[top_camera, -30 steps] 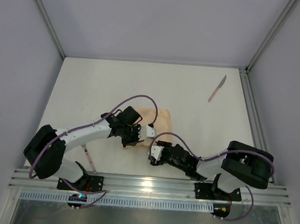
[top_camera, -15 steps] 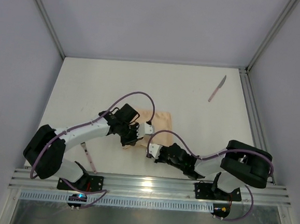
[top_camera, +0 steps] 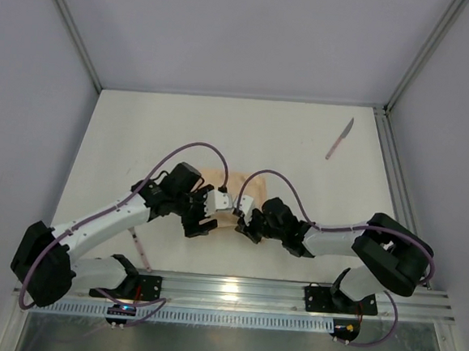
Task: Fold the napkin into a case and place the utensils inside
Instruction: Fold the lower triangle-folded napkin at the center of the board.
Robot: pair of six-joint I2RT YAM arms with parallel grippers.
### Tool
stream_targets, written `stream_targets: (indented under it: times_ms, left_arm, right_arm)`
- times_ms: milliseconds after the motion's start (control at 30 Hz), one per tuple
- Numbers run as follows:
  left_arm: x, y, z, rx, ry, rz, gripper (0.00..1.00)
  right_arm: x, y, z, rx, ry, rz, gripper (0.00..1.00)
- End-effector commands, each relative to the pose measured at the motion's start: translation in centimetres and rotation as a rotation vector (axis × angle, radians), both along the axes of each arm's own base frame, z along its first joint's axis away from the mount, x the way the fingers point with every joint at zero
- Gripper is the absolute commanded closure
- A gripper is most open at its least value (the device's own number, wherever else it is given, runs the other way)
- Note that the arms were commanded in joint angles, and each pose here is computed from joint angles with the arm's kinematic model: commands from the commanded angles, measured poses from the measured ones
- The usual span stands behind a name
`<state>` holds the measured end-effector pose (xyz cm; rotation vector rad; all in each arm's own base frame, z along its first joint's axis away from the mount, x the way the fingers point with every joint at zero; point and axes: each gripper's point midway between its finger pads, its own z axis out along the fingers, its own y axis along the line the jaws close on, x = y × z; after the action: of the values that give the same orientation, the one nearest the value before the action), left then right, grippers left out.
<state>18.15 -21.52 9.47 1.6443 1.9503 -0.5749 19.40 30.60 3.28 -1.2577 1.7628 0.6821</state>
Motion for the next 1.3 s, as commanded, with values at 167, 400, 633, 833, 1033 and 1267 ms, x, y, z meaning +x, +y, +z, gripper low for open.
stream_targets:
  times_ms: [167,400,633,833,1033,1267]
  left_arm:
    - [-0.3,0.3,0.4,-0.063,-0.062,0.033,0.16]
    - [2.1,0.6,-1.1,-0.019,-0.258,0.071,0.01]
    - [3.7,1.2,-3.4,0.053,-0.395,0.078,0.08]
    - [4.9,2.6,-5.4,0.148,-0.425,0.154,0.43]
    - [4.0,3.3,-3.5,0.108,-0.439,0.162,0.70]
    - [3.9,4.7,-3.3,0.139,-0.426,0.188,0.78]
  right_arm:
    - [-0.2,1.8,1.3,0.082,0.229,0.006,0.96]
    - [0.7,1.3,1.5,0.127,0.340,-0.032,0.96]
    - [0.4,1.7,1.5,0.134,0.370,-0.012,0.96]
    - [0.2,1.7,1.6,0.113,0.375,0.004,0.96]
    - [-0.3,1.1,1.2,0.077,0.398,0.011,0.96]
    - [-0.9,1.1,1.8,0.050,0.432,0.057,0.96]
